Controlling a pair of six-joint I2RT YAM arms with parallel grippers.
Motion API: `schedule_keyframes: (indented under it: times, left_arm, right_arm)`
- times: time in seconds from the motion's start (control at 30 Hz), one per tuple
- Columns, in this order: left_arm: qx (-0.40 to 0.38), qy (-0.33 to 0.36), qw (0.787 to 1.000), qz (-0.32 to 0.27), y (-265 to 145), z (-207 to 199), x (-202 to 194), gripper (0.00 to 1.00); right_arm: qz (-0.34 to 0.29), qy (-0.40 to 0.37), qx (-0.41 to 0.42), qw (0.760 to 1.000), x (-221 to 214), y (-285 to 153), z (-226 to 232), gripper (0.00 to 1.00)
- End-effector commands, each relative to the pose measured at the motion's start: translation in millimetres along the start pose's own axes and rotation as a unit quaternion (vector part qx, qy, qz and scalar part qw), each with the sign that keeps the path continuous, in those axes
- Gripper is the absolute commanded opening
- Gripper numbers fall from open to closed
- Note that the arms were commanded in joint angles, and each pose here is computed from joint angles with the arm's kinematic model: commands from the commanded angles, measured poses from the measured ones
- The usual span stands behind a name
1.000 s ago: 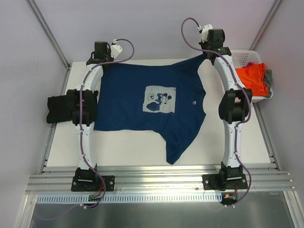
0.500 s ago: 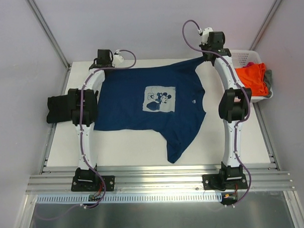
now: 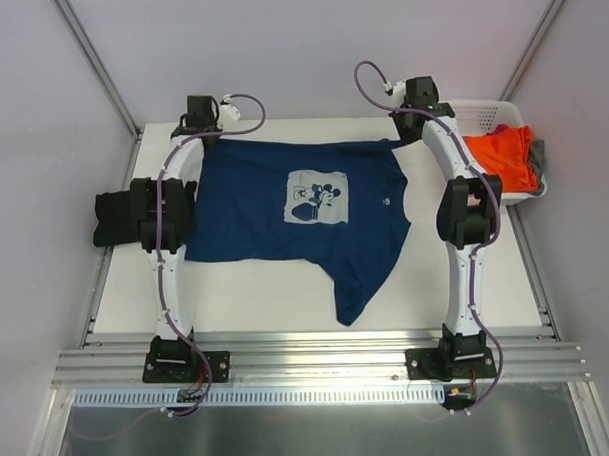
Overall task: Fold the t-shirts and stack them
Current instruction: Flatten out the tshirt
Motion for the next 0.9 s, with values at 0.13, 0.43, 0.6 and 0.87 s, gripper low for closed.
schedule_keyframes:
  times: [0.13,0.43,0.6,0.87]
  left_arm:
    - [-0.024,-0.035,0.999,-0.024,-40.9,14.4,6.8,0.0]
    - [-0.092,-0.029,0.995,-0.013,-45.1,-6.9,-2.8,0.0]
    - [-0.102,-0.047,0.993,-0.018,-47.9,-3.9,-2.6,0.0]
    - [-0.18,-0.137,0.974,-0.006,-75.6,-23.4,-1.1,0.0]
  right_arm:
    - [-0.008,0.002,0.011,1.0,11.3,-58.2,4.9,0.0]
    - [0.013,-0.02,-0.033,0.999,8.4,-52.5,-7.1,0.0]
    - [0.01,-0.001,-0.029,1.0,12.8,-53.7,-21.5,0.0]
    - [0.025,0.016,-0.005,1.0,0.6,-75.6,-11.6,0.0]
Point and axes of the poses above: each gripper's point midway between its finger pads, its own y axis out along the fingers, its own z axis along the line the jaws close on, x = y × z, the point moved 5 cm from there along -y, back along the fingers, and after that the axes turned 14 degrees about -y, right-handed, at the moved point
